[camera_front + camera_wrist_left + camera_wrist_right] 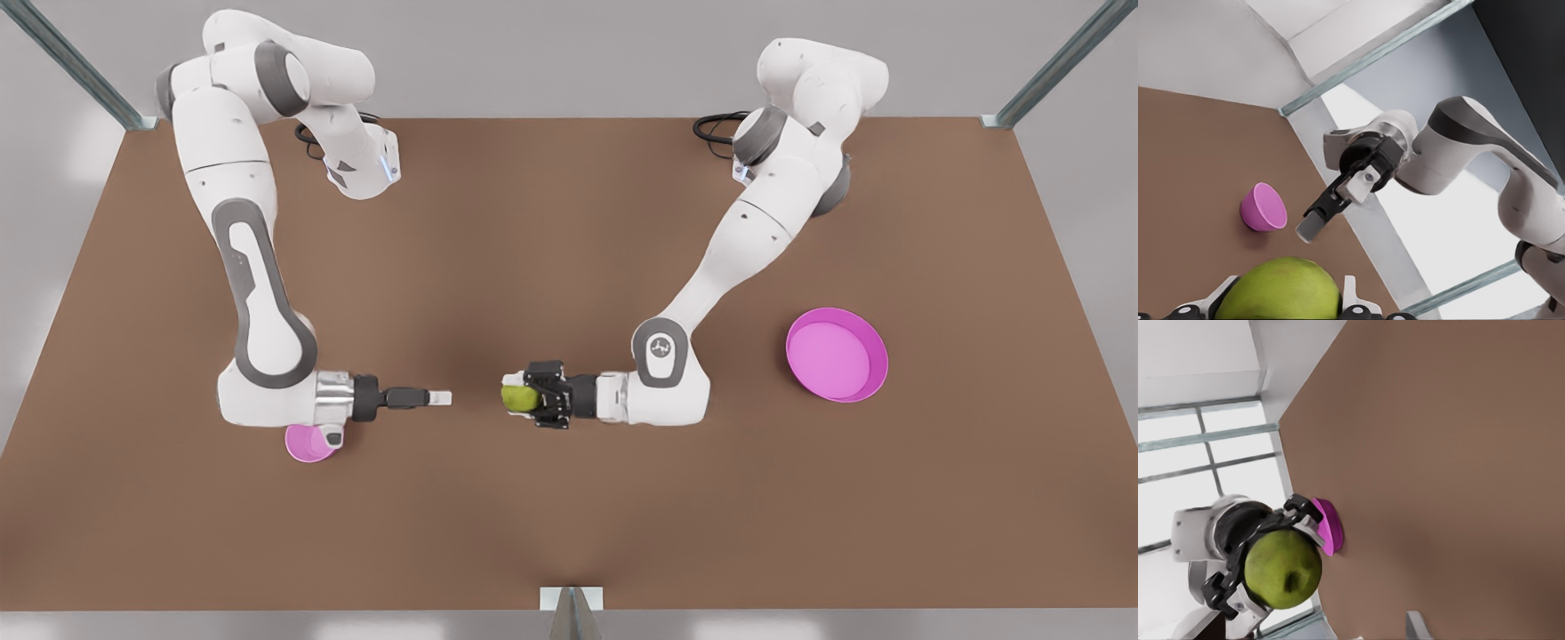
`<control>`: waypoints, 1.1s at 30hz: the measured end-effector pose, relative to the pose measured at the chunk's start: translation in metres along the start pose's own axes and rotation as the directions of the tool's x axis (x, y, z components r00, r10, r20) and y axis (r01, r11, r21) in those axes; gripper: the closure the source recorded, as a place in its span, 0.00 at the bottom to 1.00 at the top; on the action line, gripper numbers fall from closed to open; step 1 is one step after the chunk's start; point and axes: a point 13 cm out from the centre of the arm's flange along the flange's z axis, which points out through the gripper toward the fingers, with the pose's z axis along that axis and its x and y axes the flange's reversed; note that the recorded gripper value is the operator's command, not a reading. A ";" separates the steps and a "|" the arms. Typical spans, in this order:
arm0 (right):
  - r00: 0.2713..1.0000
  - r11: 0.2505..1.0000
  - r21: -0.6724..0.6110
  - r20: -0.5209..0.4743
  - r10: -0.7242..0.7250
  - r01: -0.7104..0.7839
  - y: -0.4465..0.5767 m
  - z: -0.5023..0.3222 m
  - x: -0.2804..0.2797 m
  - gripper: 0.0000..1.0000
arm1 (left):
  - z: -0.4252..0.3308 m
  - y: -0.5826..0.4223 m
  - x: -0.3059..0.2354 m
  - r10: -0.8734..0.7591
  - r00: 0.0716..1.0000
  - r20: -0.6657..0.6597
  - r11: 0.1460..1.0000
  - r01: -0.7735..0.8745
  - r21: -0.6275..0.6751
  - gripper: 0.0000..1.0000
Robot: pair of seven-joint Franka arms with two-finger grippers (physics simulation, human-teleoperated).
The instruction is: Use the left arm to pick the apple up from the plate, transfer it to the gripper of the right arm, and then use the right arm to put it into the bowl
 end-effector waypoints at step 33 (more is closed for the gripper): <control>0.902 0.909 -0.044 0.156 -0.403 0.414 0.021 0.096 -0.004 0.31 | 0.035 0.012 -0.003 0.852 0.522 0.044 0.521 -0.837 -0.168 0.29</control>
